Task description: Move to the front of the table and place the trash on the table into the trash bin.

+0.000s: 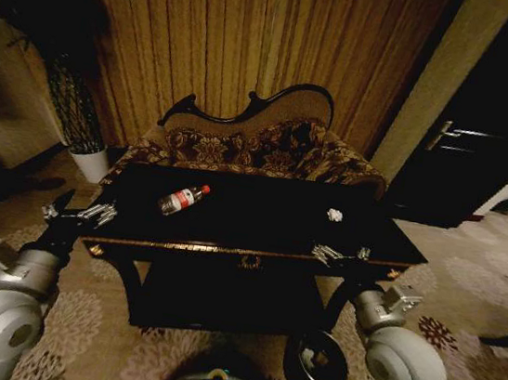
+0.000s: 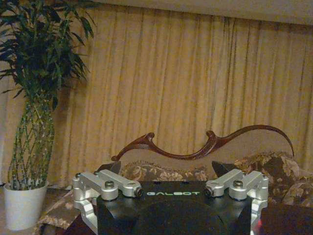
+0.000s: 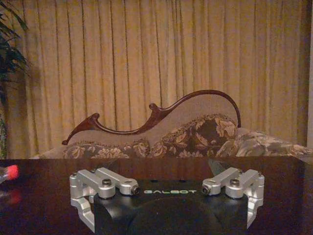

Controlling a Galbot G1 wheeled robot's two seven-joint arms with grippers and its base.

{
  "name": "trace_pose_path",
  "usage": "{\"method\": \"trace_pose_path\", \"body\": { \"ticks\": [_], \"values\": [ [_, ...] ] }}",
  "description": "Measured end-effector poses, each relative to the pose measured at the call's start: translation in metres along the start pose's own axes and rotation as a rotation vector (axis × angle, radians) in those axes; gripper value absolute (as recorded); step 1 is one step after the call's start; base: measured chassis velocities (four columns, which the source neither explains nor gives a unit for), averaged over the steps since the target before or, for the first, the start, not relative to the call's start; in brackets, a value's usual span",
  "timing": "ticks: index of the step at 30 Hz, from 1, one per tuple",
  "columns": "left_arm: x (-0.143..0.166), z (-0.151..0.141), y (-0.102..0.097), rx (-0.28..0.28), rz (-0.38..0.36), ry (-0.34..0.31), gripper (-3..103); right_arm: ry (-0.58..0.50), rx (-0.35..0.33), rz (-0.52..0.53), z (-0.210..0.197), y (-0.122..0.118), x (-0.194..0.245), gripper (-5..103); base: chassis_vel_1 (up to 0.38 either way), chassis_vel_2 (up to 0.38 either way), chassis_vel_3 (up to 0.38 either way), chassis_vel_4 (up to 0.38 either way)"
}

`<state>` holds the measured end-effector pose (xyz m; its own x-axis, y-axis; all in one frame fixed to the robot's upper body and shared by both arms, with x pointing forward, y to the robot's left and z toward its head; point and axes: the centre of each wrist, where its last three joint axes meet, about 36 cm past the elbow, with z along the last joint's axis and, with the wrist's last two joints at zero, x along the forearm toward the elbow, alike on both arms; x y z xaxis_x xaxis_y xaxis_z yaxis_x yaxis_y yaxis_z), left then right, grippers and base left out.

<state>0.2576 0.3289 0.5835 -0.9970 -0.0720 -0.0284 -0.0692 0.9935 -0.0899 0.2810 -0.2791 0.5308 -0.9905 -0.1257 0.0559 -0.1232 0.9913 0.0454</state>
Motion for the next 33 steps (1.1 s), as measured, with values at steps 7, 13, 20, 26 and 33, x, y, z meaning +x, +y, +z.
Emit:
{"method": "trace_pose_path", "body": {
  "ticks": [7,13,20,26,33],
  "values": [
    [0.0,-0.001,0.001,-0.005,0.0,-0.001,100,0.036,-0.016,0.036,0.009,-0.008,-0.009,100,-0.036,0.075,0.052,-0.057],
    [0.0,-0.001,0.001,-0.01,0.003,0.001,100,0.09,-0.031,0.088,0.018,-0.025,-0.028,100,0.0,0.0,0.0,0.0],
    [0.001,-0.004,0.005,-0.016,-0.004,-0.003,100,0.186,-0.005,0.233,0.016,-0.075,-0.088,100,0.0,0.0,0.0,0.0],
    [0.003,-0.004,0.007,-0.017,-0.014,-0.001,100,0.25,-0.012,0.275,0.01,-0.097,-0.111,100,0.0,0.0,0.0,0.0],
    [0.003,-0.004,0.008,-0.013,-0.016,-0.002,100,0.292,-0.044,0.289,0.012,-0.112,-0.119,100,0.0,0.0,0.0,0.0]
  ]
}}
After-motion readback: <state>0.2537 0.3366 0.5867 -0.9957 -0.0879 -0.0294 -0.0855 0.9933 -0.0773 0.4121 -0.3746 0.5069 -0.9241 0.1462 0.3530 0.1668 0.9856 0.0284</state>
